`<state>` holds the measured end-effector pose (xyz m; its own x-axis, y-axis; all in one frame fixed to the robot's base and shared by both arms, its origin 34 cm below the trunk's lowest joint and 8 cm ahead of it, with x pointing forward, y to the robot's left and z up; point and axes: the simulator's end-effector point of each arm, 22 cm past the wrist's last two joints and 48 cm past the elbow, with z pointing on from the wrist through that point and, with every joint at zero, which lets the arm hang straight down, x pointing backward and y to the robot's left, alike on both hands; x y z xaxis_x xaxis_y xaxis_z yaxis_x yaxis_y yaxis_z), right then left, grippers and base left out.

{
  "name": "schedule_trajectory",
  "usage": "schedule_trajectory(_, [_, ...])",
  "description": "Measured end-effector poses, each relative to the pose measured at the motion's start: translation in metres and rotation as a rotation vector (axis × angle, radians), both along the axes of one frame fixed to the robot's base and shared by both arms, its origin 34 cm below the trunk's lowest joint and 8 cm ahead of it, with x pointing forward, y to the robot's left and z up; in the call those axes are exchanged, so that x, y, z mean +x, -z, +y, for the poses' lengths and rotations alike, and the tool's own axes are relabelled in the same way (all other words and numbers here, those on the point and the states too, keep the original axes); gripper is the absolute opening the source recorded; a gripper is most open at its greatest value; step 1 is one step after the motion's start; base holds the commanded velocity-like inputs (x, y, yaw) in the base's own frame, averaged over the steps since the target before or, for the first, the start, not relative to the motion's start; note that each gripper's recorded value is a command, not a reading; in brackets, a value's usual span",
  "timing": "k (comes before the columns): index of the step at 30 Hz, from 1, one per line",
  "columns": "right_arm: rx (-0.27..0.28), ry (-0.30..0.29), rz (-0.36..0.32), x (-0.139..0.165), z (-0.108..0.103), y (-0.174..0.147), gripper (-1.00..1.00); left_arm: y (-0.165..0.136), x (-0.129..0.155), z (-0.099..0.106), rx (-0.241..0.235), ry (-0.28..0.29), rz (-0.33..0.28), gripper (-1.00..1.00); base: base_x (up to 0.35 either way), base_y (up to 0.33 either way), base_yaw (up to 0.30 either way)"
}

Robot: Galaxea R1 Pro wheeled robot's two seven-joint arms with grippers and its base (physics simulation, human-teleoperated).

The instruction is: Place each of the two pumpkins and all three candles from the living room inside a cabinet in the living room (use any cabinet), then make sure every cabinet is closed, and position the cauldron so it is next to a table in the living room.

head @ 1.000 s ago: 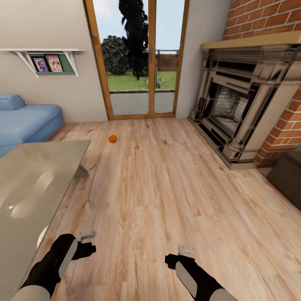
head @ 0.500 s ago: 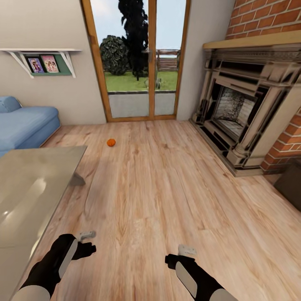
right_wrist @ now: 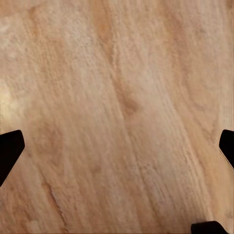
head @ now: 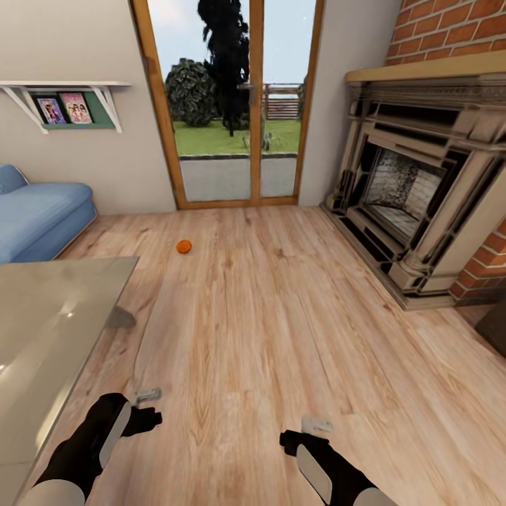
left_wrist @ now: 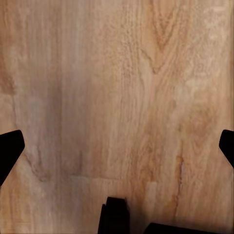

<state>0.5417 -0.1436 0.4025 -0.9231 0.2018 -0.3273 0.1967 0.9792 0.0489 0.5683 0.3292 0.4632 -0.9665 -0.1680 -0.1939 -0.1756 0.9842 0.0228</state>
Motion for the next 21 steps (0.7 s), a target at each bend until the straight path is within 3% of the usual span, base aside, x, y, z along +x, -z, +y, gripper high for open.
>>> schedule_trajectory(10, [-0.004, 0.001, 0.002, -0.0007, -0.0030, 0.0009, 1.00, 0.0001, 0.0004, -0.0015, 0.001, 0.004, -0.001, 1.00, 0.333, 0.000, -0.037])
schedule_trajectory(21, [-0.007, 0.003, 0.002, -0.0006, -0.0056, 0.0013, 1.00, 0.0003, 0.0005, -0.0034, 0.001, 0.009, -0.001, 1.00, 0.332, 0.000, -0.238])
